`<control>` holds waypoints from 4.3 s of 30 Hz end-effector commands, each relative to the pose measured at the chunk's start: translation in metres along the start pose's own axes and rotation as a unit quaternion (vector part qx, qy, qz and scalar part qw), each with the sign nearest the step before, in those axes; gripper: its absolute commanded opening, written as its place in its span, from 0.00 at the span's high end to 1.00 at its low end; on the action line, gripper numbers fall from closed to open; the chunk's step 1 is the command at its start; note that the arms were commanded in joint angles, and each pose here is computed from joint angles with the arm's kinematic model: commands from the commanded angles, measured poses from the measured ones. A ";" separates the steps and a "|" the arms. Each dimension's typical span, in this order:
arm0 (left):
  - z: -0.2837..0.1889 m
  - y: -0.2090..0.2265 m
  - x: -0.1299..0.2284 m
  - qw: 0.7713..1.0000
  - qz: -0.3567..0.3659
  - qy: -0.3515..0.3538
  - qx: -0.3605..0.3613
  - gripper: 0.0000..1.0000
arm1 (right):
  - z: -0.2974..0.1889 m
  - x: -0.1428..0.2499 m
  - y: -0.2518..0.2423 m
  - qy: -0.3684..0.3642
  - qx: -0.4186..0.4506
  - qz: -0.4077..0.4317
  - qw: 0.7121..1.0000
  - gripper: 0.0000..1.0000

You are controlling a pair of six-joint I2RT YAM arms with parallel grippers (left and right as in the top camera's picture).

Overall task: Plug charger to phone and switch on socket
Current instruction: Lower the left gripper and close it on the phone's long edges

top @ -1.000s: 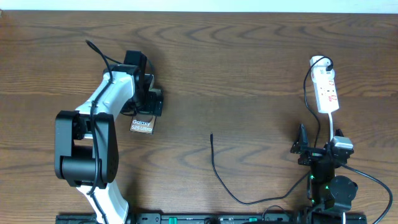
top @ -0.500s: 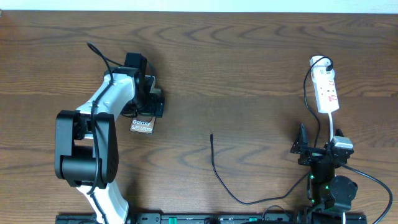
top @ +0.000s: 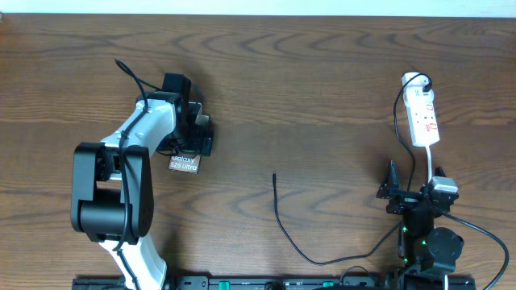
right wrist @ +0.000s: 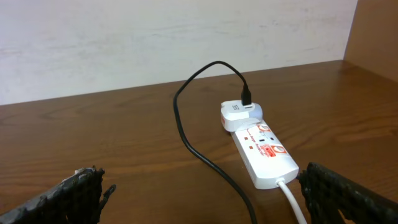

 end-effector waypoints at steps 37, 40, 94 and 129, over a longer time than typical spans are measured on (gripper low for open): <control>0.009 0.007 -0.010 0.999 0.038 -0.025 -0.020 0.02 | 0.000 0.001 0.003 0.002 -0.007 -0.005 1.000 0.01; 0.008 0.007 -0.012 0.999 0.041 -0.028 -0.020 0.02 | 0.000 0.001 0.003 0.002 -0.007 -0.005 1.000 0.01; 0.029 0.016 0.002 0.998 0.042 0.015 -0.046 0.14 | 0.000 0.001 0.003 0.002 -0.007 -0.005 1.000 0.01; 0.029 0.016 0.001 0.998 0.042 0.014 -0.046 0.29 | 0.000 0.001 0.003 0.002 -0.006 -0.005 1.000 0.01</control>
Point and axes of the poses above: each gripper's point midway between its finger pads, its own z axis out along the fingers, its own y axis along the line the jaws close on, x = y × z, the point moved 1 cm from there along -z, back along the fingers, and after that the axes turned 4 degrees about -z, right-handed, at the moved point
